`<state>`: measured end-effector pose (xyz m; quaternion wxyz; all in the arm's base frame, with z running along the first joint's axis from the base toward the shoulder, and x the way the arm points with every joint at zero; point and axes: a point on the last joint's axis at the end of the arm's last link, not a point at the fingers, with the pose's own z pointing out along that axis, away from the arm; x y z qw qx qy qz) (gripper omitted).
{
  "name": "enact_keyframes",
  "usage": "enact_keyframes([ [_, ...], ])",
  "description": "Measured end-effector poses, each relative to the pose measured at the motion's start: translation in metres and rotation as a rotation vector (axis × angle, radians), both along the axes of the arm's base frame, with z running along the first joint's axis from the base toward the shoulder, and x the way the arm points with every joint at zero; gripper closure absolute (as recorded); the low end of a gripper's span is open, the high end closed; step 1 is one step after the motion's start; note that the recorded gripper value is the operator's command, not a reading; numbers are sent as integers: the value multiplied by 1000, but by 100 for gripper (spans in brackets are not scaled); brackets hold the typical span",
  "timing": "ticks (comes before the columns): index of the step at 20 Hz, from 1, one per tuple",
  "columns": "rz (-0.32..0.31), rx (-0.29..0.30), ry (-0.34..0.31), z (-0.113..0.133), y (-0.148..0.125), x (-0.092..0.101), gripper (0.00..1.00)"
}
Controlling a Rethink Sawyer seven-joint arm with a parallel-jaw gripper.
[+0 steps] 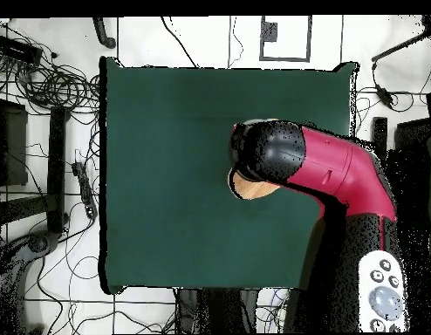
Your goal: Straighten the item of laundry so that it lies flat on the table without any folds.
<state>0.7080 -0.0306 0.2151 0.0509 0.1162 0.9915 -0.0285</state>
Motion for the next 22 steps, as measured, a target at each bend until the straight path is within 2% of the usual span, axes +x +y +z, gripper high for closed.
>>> enact_keyframes([
  [10, 42, -5, -8, 1, 26, 6, 100],
  [22, 112, -6, 6, -11, 76, 4, 100],
])
